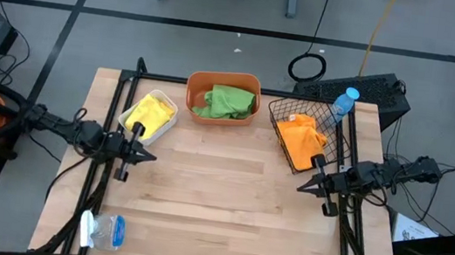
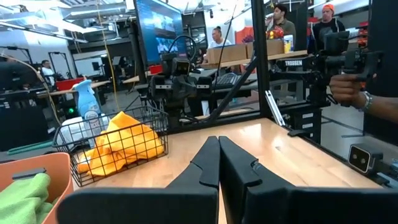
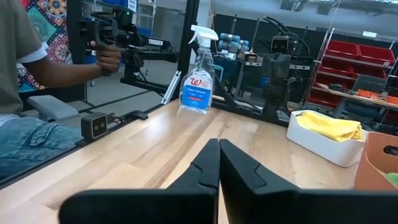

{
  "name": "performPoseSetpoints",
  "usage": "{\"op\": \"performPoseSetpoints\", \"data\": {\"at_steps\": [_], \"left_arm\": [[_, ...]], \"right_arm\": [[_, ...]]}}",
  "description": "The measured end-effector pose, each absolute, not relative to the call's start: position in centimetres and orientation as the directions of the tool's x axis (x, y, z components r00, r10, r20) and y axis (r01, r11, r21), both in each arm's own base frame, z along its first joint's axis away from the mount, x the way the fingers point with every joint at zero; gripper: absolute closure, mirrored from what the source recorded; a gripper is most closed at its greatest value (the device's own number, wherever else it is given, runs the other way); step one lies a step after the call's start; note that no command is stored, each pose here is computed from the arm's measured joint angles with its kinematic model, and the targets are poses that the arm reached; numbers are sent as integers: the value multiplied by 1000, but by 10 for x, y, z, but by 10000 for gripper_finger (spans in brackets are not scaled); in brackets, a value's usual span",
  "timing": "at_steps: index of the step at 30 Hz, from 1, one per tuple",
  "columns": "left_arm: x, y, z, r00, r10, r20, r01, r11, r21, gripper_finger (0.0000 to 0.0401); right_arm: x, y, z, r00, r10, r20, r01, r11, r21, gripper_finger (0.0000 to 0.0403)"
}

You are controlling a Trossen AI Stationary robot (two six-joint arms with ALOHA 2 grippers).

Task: Sort microfiber towel by color & place in baskets
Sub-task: Return to Home Position

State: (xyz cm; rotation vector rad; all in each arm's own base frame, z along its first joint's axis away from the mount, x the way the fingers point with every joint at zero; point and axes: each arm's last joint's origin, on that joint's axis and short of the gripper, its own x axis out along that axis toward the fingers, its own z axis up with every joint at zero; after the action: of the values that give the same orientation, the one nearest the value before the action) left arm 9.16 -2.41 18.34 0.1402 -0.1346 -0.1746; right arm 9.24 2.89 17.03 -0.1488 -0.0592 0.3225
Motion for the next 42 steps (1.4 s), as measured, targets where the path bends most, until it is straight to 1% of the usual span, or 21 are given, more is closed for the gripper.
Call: {"op": "performPoseSetpoints", "data": {"at_steps": [4, 7, 12, 18, 27, 42], "left_arm": [[92, -21, 183, 974, -198, 115, 178, 971, 158, 401], [93, -18, 181, 979, -177, 96, 161, 974, 161, 401], [94, -14, 179, 980, -184, 77, 170, 973, 159, 401], [95, -9, 175, 989, -144, 38, 137, 981, 138, 401], [95, -5, 175, 993, -109, 36, 103, 985, 140, 401], [95, 0, 171, 998, -64, -6, 64, 989, 135, 401]], "right_arm": [[92, 29, 170, 947, 320, 33, -310, 936, -166, 403], [92, 29, 170, 947, 319, 33, -309, 935, -174, 403], [92, 29, 170, 948, 318, 33, -309, 937, -166, 403], [93, 26, 171, 959, 279, 39, -269, 949, -163, 403], [96, 15, 170, 984, 176, 33, -169, 972, -164, 403], [97, 6, 171, 994, 100, 35, -92, 981, -173, 403]]}}
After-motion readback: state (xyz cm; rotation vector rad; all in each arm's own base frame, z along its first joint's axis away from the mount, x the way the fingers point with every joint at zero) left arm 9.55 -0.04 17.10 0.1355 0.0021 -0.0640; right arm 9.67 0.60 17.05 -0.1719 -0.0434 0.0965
